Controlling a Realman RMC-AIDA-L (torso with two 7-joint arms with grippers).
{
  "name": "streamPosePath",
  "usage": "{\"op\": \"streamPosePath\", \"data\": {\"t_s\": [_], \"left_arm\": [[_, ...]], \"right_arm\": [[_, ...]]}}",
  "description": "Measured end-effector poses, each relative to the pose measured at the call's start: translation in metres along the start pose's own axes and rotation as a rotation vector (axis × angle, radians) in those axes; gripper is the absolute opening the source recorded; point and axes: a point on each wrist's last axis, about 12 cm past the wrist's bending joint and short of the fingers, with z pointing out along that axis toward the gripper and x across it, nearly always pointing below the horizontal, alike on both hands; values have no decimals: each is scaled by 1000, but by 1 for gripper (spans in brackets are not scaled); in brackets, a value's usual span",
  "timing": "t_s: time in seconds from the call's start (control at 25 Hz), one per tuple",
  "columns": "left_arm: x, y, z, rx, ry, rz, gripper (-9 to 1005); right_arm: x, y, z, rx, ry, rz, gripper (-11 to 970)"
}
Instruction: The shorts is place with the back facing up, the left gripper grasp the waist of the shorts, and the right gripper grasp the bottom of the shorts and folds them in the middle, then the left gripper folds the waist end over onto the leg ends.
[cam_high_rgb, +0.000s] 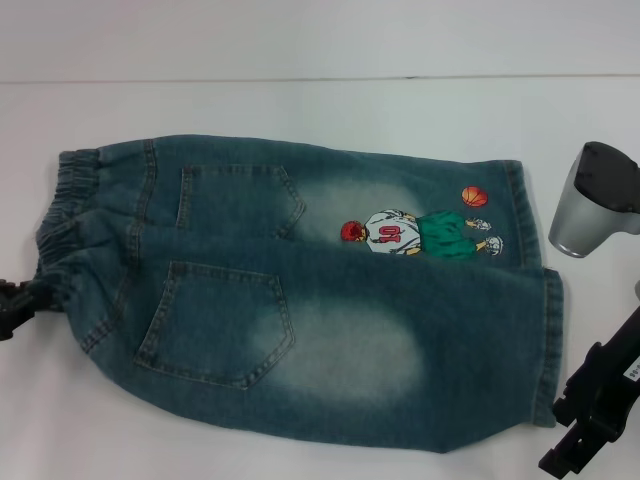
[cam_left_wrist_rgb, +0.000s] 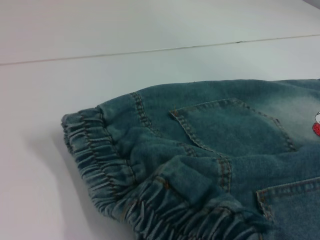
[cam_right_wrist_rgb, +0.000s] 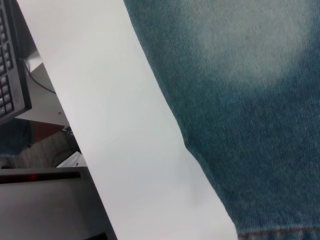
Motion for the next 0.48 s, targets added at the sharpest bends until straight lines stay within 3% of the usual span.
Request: {"op": "streamPosePath", "data": {"t_s": [0.48], "left_arm": [[1,-1,2,7,0,3,81]], "right_arm": [[2,1,-4,5,24,-2,768]]}}
